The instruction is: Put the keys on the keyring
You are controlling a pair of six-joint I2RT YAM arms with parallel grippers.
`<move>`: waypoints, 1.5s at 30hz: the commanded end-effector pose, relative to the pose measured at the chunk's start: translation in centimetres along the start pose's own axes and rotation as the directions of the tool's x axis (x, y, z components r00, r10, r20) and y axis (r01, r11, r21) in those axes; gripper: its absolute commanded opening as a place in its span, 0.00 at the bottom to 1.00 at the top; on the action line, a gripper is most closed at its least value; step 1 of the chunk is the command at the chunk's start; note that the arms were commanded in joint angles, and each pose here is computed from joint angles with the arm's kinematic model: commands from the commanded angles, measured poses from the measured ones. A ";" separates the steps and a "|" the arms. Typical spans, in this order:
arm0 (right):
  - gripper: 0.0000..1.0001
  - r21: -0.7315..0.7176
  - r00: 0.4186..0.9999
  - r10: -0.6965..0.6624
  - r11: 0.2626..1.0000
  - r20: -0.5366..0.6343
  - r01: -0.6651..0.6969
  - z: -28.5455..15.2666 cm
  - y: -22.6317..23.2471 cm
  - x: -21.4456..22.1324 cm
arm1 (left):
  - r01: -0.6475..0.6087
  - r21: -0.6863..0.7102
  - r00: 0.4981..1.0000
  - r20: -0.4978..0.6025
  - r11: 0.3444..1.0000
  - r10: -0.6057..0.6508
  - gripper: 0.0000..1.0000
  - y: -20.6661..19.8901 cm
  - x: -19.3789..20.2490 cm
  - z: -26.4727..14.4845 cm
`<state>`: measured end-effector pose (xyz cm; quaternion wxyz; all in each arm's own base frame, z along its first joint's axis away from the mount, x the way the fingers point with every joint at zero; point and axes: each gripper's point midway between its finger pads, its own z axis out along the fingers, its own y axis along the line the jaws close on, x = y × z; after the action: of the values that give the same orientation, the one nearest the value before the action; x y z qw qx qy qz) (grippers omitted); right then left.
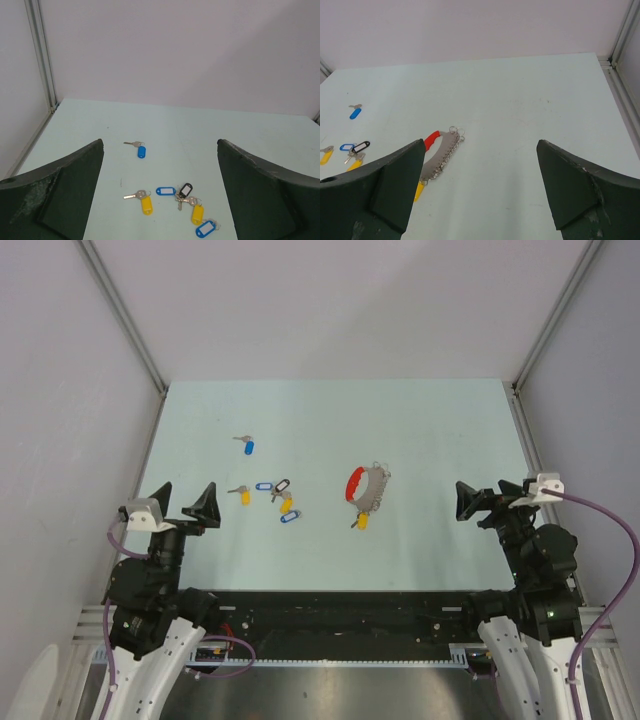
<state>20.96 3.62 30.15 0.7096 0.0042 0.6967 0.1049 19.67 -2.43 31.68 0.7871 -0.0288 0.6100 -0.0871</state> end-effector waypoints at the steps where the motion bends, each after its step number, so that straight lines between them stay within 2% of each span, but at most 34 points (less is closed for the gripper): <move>1: 0.99 0.033 0.999 0.045 0.998 -0.017 -0.045 0.5 -0.3 -0.1 | 0.021 -0.005 1.000 -0.003 1.000 -0.021 1.00 0.0 -0.2 0.0; 6: 1.00 -0.021 0.989 0.085 0.996 -0.122 -0.088 2.1 1.0 2.0 | 0.031 -0.006 1.000 0.005 1.000 -0.031 1.00 0.0 -0.4 -0.1; 11: 1.00 -0.130 0.952 0.105 0.980 -0.287 -0.148 3.5 3.3 5.3 | 0.036 -0.003 0.999 0.009 0.999 -0.036 1.00 0.0 -0.6 -0.4; 14: 1.00 -0.131 0.907 0.141 0.969 -0.397 -0.208 4.8 3.9 7.7 | 0.044 -0.005 0.999 0.015 0.999 -0.044 1.00 0.0 -0.7 -0.5; 18: 1.00 -0.112 0.814 0.174 0.953 -0.554 -0.281 6.6 4.8 11.9 | 0.051 -0.003 0.999 0.013 0.999 -0.051 1.00 0.0 -0.7 -0.6; 22: 1.00 -0.081 0.775 0.116 0.974 -0.621 -0.211 7.9 5.7 15.5 | 0.054 -0.003 0.999 0.001 0.999 -0.054 1.00 0.0 -0.4 -0.5; 24: 0.99 -0.091 0.777 0.086 0.979 -0.623 -0.181 8.7 6.5 16.4 | 0.058 0.005 0.998 -0.003 0.998 -0.058 1.00 -0.2 -0.3 -0.4; 25: 0.97 -0.120 0.755 0.052 0.978 -0.654 -0.171 8.7 7.8 17.9 | 0.058 0.012 0.998 -0.004 0.998 -0.058 1.00 -0.4 -0.4 -0.5; 27: 0.85 -0.132 0.768 0.029 0.980 -0.640 -0.147 9.6 8.8 18.6 | 0.060 0.021 0.998 -0.009 0.998 -0.060 1.00 -0.5 -0.3 -0.5; 29: 0.78 -0.162 0.763 -0.002 0.978 -0.646 -0.134 10.2 10.5 20.0 | 0.061 0.023 0.998 -0.013 0.998 -0.060 1.00 -0.6 -0.2 -0.5; 30: 0.70 -0.169 0.759 -0.011 0.977 -0.650 -0.130 10.3 10.9 20.5 | 0.062 0.029 0.998 -0.014 0.998 -0.062 1.00 -0.7 -0.1 -0.5; 36: 0.45 -0.220 0.753 -0.110 0.974 -0.648 -0.047 11.7 13.4 23.3 | 0.071 0.058 0.997 -0.010 0.996 -0.070 1.00 -1.2 -0.3 -0.7; 45: 0.35 -0.296 0.694 -0.283 0.949 -0.662 0.105 12.4 16.1 27.1 | 0.075 0.082 0.997 -0.006 0.994 -0.075 1.00 -1.6 -0.4 -0.9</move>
<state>29.05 23.99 5.11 0.3574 -0.1804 0.9068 0.1320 19.05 -3.76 31.04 0.7763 -0.0157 0.6176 -0.1250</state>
